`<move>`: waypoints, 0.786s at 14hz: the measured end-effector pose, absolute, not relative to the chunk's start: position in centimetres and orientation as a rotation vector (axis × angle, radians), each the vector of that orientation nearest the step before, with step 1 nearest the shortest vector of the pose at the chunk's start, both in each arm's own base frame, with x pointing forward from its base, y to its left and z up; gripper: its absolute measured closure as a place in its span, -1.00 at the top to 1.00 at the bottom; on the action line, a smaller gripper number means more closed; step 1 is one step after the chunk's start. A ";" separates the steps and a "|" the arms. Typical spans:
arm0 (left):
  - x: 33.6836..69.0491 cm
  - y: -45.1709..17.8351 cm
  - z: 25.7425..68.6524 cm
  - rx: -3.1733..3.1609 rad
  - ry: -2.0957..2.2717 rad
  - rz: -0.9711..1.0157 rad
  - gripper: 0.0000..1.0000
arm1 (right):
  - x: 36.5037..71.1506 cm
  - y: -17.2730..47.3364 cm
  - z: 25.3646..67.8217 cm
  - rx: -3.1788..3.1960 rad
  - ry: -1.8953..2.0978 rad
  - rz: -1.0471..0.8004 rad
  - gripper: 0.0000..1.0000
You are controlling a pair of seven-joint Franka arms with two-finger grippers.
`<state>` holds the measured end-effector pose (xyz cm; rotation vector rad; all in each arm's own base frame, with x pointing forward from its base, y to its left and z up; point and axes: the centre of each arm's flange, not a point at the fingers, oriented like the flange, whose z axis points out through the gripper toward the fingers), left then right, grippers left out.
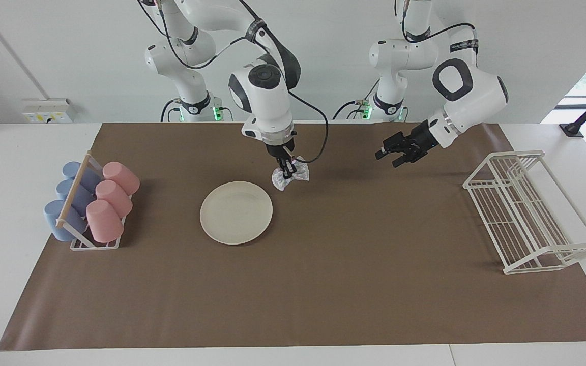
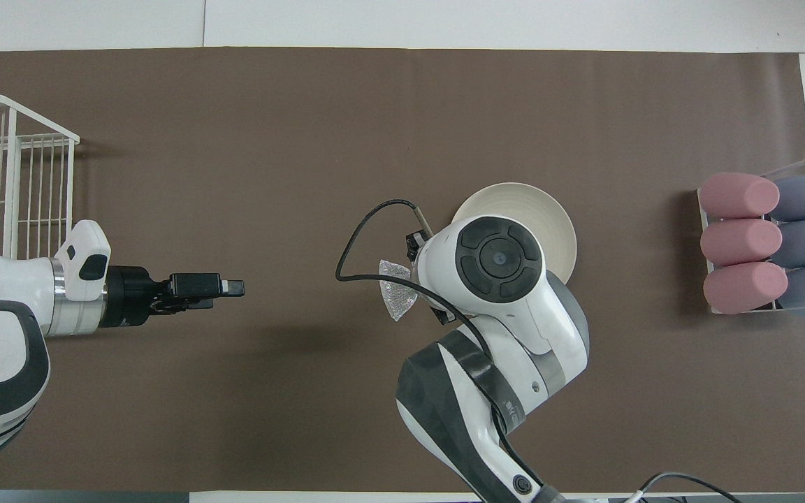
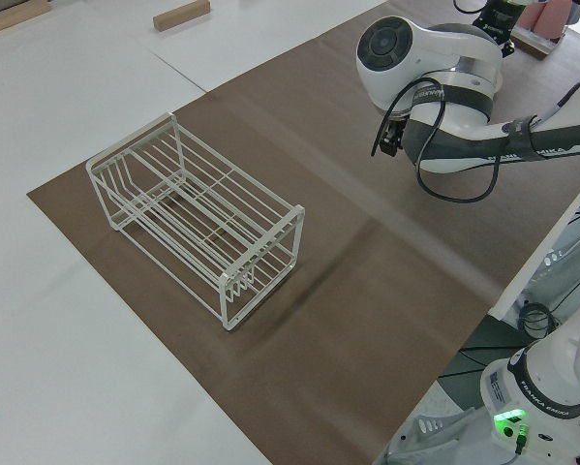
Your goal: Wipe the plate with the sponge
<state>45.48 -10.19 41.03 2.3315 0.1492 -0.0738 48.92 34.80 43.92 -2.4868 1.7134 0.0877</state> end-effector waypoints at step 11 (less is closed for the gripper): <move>42.5 -19.4 42.7 1.813 0.085 -0.187 1.00 | 41.6 37.8 54.5 -2.351 1.880 0.101 -0.82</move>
